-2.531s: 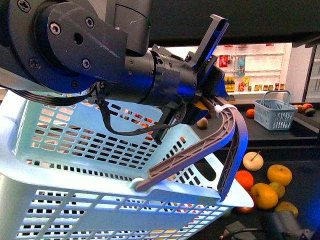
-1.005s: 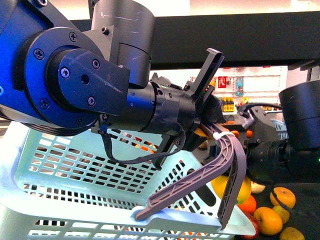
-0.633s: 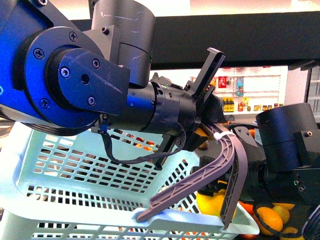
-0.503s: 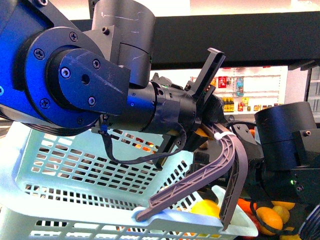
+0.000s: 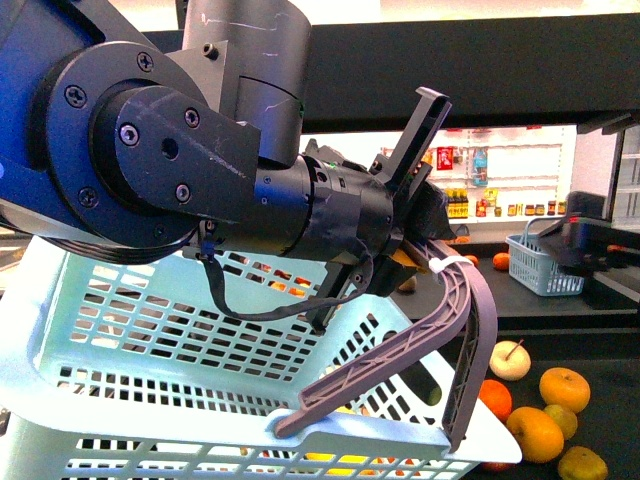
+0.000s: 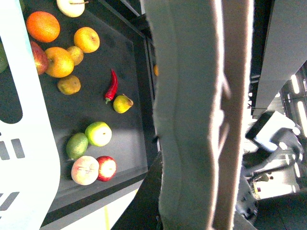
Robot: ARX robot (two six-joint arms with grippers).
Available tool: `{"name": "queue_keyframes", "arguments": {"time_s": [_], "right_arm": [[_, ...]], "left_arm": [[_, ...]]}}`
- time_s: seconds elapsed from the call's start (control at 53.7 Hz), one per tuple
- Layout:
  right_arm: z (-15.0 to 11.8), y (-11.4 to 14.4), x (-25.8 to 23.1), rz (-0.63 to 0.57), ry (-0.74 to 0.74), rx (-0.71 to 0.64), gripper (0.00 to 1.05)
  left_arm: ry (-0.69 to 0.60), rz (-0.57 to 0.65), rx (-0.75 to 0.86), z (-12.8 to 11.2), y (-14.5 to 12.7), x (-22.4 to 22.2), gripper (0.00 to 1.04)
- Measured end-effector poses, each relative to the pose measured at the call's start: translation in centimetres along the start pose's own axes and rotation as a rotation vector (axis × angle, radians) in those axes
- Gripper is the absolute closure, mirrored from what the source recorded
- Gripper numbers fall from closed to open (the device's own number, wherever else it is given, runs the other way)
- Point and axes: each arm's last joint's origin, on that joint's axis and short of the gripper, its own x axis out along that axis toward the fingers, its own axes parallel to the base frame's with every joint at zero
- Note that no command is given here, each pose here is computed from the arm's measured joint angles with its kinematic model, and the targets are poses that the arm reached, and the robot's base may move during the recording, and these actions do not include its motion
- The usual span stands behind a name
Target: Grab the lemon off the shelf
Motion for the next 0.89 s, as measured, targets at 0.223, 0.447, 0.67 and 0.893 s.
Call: {"name": "queue_keyframes", "arguments": {"time_s": [0.223, 0.447, 0.67, 0.893], "right_arm": [[-0.2, -0.6, -9.4, -0.063, -0.040, -0.142, 0.08], [-2.5, -0.5, -19.1, -0.093, -0.004, -0.173, 0.08], [-3.6, 1.5, -25.2, -0.101, -0.098, -0.209, 0.17], [-6.6, 2.2, -25.1, -0.090, -0.101, -0.210, 0.55]], "left_arm": [[-0.001, 0.001, 0.000, 0.0, 0.0, 0.0, 0.97], [-0.002, 0.001, 0.000, 0.0, 0.0, 0.0, 0.97], [0.001, -0.001, -0.002, 0.0, 0.0, 0.0, 0.98], [0.000, 0.000, -0.003, 0.0, 0.0, 0.0, 0.98]]}}
